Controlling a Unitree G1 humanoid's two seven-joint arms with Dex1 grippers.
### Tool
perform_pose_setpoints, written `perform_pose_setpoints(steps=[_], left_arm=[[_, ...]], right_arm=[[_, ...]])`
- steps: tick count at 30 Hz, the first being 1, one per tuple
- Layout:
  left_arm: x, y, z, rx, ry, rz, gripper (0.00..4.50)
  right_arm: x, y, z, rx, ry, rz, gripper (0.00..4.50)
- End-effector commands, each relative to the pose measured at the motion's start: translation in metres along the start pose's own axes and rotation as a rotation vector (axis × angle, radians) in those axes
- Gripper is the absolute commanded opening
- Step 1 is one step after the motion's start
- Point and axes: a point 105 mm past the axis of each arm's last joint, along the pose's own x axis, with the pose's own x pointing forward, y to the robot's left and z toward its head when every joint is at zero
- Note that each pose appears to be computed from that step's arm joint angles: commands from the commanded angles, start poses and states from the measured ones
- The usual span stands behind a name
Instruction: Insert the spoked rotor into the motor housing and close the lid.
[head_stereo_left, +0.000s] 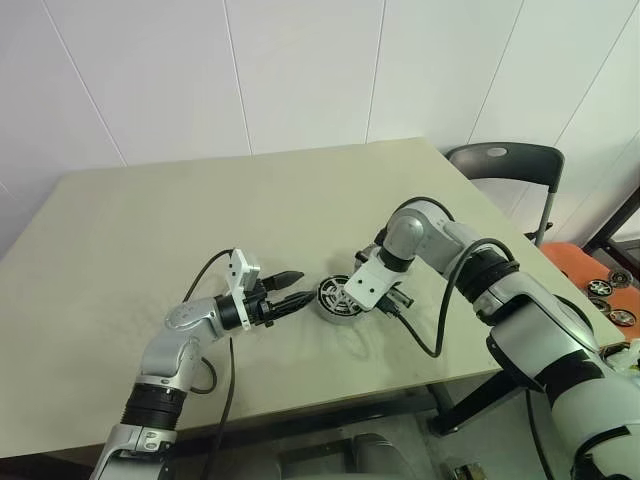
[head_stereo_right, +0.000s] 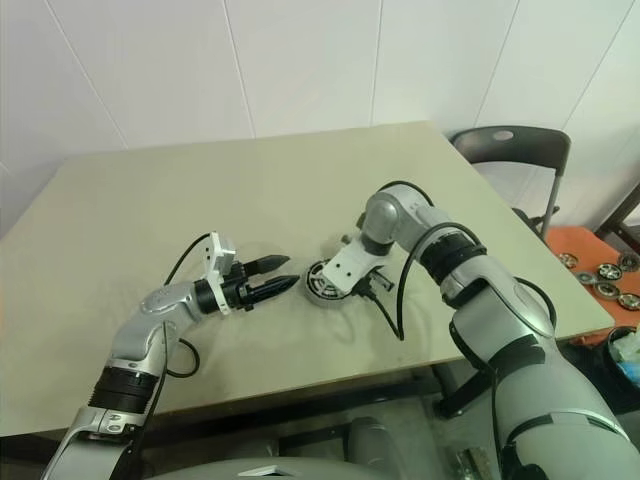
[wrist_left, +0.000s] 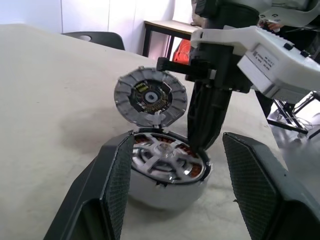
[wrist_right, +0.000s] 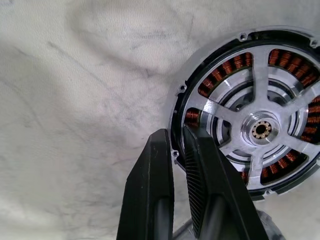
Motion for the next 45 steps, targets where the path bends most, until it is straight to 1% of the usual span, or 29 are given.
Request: perform_pose_setpoints(steps=[1, 3, 4, 8, 12, 17, 21, 25, 27, 30, 31, 32, 35, 37, 41, 45], left_arm=[[0.000, -0.002, 0.014, 0.046, -0.039, -0.004, 3.02], [0.000, -0.002, 0.015, 0.046, -0.039, -0.003, 3.02], [-0.001, -0.002, 0.015, 0.046, -0.039, -0.003, 3.02], [-0.001, 0.000, 0.016, 0.050, -0.037, -0.005, 3.02], [-0.002, 0.001, 0.018, 0.053, -0.034, -0.008, 3.02], [-0.003, 0.002, 0.018, 0.055, -0.027, -0.010, 3.02], [-0.003, 0.003, 0.019, 0.059, -0.022, -0.016, 3.02], [-0.004, 0.003, 0.019, 0.060, -0.018, -0.019, 3.02], [-0.005, 0.003, 0.018, 0.060, -0.016, -0.019, 3.02], [-0.006, 0.002, 0.017, 0.058, -0.009, -0.023, 3.02], [-0.006, 0.002, 0.017, 0.058, -0.007, -0.025, 3.02], [-0.006, 0.002, 0.017, 0.058, -0.007, -0.026, 3.02], [-0.005, 0.002, 0.017, 0.058, -0.004, -0.031, 3.02], [-0.005, 0.002, 0.018, 0.059, -0.001, -0.035, 3.02], [-0.005, 0.003, 0.020, 0.061, 0.002, -0.037, 3.02], [-0.005, 0.005, 0.024, 0.069, 0.002, -0.041, 3.02]], right_arm=[[-0.015, -0.022, -0.001, 0.003, 0.040, -0.112, 1.06], [-0.015, -0.034, -0.001, 0.054, 0.037, -0.174, 1.66], [-0.017, -0.034, 0.002, 0.040, 0.025, -0.164, 2.00], [-0.024, -0.034, 0.012, -0.009, -0.013, -0.167, 2.00], [-0.030, -0.031, 0.015, -0.029, -0.048, -0.184, 2.00], [-0.037, -0.032, 0.021, -0.047, -0.100, -0.247, 2.00], [-0.047, -0.039, 0.029, -0.133, -0.152, -0.382, 2.00], [-0.068, -0.050, 0.041, -0.219, -0.238, -0.556, 2.00], [-0.077, -0.055, 0.044, -0.213, -0.280, -0.611, 2.00], [-0.078, -0.042, 0.052, -0.286, -0.357, -0.573, 2.00], [-0.075, -0.037, 0.051, -0.298, -0.358, -0.554, 1.82], [-0.069, -0.030, 0.046, -0.287, -0.331, -0.497, 1.62], [-0.053, -0.008, 0.025, -0.245, -0.210, -0.327, 1.62], [-0.049, -0.002, 0.018, -0.206, -0.181, -0.280, 1.62], [-0.037, 0.006, 0.012, -0.210, -0.164, -0.245, 1.62], [-0.024, 0.008, 0.007, -0.253, -0.114, -0.238, 1.62]])
